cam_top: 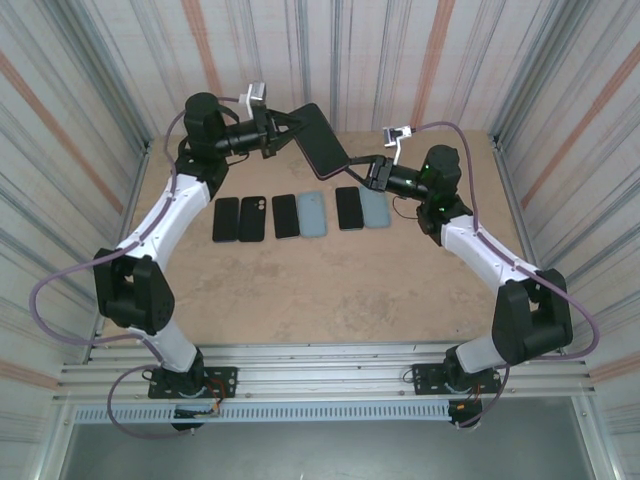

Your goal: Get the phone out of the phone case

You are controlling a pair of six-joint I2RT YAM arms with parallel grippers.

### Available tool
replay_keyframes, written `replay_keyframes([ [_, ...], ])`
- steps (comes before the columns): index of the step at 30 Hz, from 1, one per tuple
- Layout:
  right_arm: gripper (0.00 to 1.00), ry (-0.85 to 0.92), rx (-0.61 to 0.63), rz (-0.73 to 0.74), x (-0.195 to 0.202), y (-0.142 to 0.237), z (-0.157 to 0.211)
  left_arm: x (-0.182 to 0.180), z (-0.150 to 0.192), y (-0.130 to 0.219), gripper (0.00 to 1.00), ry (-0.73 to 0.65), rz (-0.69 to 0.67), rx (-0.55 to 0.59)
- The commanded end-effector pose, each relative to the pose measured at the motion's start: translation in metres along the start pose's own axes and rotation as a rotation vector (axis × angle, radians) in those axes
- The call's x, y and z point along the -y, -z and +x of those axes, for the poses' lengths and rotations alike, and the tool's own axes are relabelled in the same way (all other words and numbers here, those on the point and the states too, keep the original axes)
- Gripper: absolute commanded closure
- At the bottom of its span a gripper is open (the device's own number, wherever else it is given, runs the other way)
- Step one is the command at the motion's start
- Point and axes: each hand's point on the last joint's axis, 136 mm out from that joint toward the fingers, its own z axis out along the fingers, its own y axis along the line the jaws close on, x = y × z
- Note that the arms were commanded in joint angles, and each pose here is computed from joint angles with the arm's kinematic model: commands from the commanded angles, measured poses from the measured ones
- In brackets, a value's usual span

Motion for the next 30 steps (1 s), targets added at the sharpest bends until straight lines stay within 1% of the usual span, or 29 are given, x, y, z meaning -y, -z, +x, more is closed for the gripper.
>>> replay_keyframes([
  [1,0.59,-0.003,0.018,-0.063,-0.02,-0.009,-0.008,0.009,-0.004,-0.008,1.0,-0.029,0.031,0.02],
  [3,0.61,-0.024,0.037,-0.083,-0.023,-0.01,-0.011,0.002,-0.005,-0.012,1.0,-0.012,0.029,0.021],
  [6,0.68,-0.086,0.052,-0.116,-0.025,-0.012,-0.015,-0.011,-0.006,-0.017,1.0,0.022,0.028,0.023],
  [9,0.73,-0.109,0.058,-0.148,-0.029,-0.015,-0.015,-0.025,-0.007,-0.02,1.0,0.053,0.021,0.034],
  [12,0.79,-0.118,0.049,-0.158,-0.031,-0.016,-0.013,-0.034,-0.008,-0.022,0.98,0.069,0.013,0.041],
  [16,0.88,-0.133,0.046,-0.158,-0.029,-0.015,-0.011,-0.046,-0.01,-0.022,0.9,0.086,-0.007,0.049],
  [19,0.94,-0.149,0.052,-0.153,-0.026,-0.014,-0.01,-0.055,-0.012,-0.022,0.82,0.105,-0.018,0.057],
  [22,0.96,-0.172,0.068,-0.149,-0.022,-0.014,-0.01,-0.059,-0.014,-0.021,0.73,0.115,-0.026,0.064],
  [30,0.99,-0.238,0.11,-0.133,-0.009,-0.012,-0.01,-0.068,-0.016,-0.015,0.57,0.136,-0.064,0.083],
])
